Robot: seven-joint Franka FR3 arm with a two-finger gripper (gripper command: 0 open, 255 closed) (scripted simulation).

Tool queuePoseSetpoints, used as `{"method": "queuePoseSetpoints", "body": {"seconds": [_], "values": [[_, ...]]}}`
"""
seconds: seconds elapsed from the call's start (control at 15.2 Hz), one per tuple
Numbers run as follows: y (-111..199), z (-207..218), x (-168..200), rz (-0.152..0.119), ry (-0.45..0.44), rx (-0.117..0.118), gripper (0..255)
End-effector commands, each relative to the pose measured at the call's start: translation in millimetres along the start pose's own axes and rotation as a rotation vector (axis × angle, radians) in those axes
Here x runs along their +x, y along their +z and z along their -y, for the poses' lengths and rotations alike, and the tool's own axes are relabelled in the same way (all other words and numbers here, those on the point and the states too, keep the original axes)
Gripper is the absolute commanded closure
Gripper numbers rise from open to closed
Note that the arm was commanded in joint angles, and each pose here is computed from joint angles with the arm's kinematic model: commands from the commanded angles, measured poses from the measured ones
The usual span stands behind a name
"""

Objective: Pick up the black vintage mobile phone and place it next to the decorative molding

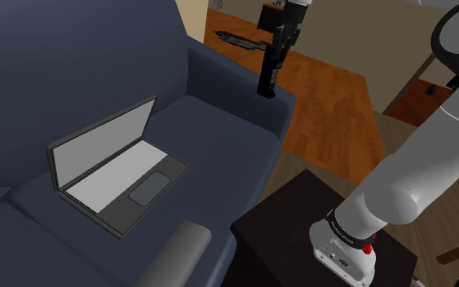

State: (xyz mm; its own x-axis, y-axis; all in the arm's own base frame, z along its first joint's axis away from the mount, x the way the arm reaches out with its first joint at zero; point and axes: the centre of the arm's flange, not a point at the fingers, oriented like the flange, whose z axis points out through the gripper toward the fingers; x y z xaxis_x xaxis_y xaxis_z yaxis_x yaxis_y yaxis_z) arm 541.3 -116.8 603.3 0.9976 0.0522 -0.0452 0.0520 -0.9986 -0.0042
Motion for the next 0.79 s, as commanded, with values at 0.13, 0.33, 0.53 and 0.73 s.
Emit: {"method": "queuePoseSetpoints", "body": {"seconds": [0.13,0.33,0.53,0.73], "values": [[-21,0,-1,0.0,0.0,0.0,255],[-18,26,-3,0.0,0.0,0.0,255],[-7,64,-7,0.0,0.0,0.0,255],[4,102,-10,0.0,0.0,0.0,255]]}}
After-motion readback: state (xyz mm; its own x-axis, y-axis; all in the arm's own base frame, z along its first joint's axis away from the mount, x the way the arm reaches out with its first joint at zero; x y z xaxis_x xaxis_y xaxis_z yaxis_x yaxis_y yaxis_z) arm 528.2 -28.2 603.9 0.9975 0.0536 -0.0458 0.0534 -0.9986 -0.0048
